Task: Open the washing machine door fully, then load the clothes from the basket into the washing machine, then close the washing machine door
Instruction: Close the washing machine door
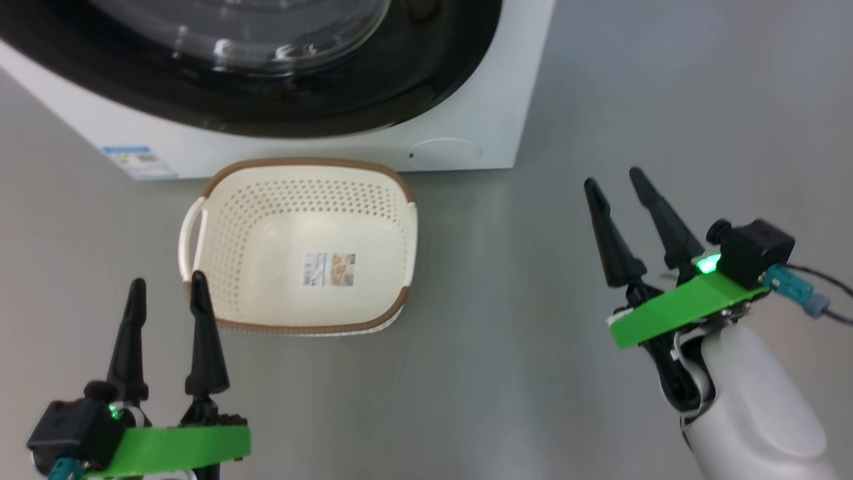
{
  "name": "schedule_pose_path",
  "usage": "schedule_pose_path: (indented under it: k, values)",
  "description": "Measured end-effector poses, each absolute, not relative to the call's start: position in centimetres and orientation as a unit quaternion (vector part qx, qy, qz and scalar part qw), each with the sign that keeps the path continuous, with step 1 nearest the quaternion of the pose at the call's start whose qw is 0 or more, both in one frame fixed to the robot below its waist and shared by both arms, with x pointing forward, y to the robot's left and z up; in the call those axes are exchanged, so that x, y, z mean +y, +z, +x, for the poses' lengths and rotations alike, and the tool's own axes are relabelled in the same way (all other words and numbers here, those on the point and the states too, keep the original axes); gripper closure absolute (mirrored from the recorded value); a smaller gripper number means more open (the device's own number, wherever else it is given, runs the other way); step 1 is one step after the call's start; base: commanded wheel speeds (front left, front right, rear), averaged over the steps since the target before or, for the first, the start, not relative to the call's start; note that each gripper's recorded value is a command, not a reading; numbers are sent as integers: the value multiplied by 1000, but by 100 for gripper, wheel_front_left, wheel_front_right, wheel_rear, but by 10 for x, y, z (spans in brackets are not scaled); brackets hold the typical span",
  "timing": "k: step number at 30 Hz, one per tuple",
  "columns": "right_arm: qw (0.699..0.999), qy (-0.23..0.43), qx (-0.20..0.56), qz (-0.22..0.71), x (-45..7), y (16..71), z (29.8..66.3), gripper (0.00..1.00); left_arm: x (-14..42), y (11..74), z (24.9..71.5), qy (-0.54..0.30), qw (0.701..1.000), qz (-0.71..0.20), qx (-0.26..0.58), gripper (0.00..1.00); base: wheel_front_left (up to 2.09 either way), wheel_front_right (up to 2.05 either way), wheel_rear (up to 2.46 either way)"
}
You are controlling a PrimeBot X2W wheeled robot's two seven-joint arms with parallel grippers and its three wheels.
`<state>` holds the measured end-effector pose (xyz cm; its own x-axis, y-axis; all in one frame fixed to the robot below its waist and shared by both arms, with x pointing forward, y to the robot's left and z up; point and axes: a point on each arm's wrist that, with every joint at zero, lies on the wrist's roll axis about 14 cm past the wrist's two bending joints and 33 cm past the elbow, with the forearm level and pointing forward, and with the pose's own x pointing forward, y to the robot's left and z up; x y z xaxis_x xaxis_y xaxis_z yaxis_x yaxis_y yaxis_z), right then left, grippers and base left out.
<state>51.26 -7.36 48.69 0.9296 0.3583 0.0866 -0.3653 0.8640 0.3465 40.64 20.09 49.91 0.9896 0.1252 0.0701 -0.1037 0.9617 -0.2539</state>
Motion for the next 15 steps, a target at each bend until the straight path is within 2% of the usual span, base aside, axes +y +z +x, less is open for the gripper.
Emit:
schedule_pose_path:
  k: [15]
  values:
    - [980, 115, -5, 159, -126, 490, 437, 0, 179, 511, 383, 24, 991, -124, -50, 0, 0, 0, 0]
